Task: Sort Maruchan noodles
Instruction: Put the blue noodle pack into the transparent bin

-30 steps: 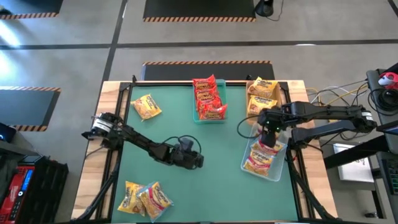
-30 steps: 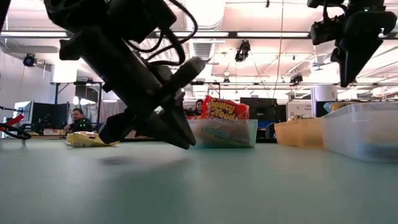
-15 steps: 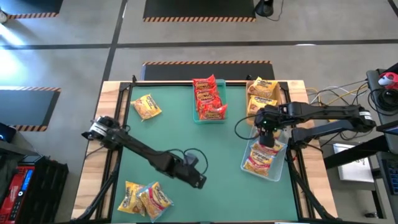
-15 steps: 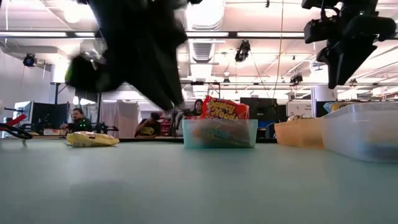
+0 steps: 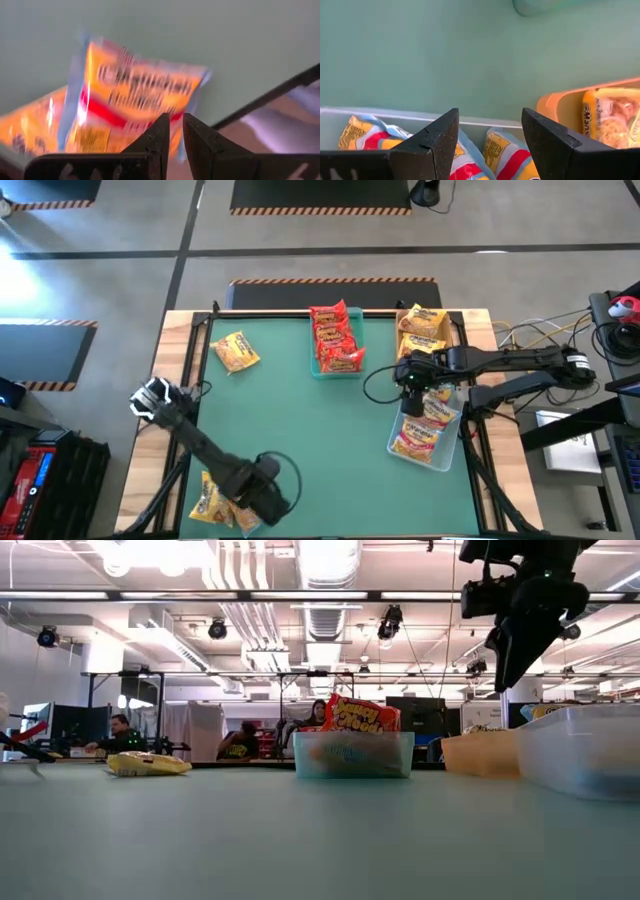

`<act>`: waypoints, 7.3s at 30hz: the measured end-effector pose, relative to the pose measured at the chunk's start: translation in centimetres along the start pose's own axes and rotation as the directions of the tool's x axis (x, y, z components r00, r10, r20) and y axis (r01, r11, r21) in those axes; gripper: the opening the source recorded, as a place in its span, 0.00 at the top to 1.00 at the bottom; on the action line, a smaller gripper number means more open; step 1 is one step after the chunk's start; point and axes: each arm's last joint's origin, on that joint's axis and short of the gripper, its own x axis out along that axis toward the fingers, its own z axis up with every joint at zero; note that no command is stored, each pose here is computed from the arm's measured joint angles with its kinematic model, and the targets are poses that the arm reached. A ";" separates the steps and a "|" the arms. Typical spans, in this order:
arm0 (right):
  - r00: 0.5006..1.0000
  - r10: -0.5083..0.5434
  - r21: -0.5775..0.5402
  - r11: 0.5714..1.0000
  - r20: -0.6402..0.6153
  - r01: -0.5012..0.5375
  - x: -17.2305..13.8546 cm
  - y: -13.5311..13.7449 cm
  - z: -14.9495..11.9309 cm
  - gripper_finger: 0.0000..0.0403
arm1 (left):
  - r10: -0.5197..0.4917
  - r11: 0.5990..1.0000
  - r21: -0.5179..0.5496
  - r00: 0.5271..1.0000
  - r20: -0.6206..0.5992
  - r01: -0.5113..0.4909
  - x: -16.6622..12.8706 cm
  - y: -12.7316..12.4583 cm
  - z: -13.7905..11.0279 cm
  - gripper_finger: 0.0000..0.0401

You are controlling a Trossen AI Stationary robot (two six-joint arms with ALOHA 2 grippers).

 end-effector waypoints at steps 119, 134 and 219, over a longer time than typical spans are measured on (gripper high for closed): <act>0.918 0.165 0.519 0.782 0.361 -0.344 9.4 6.7 5.1 0.36 | -0.202 0.972 -0.009 0.859 0.470 0.233 10.1 1.9 20.6 0.91; 0.883 0.237 0.520 0.736 0.404 -0.435 13.3 7.8 6.1 0.29 | -0.193 0.968 -0.056 0.864 0.465 0.246 10.9 1.8 20.4 0.91; 0.876 0.482 0.264 0.849 -0.028 -0.458 -1.5 5.1 2.4 0.83 | -0.129 0.985 -0.024 0.832 0.539 0.169 7.3 1.7 12.0 0.91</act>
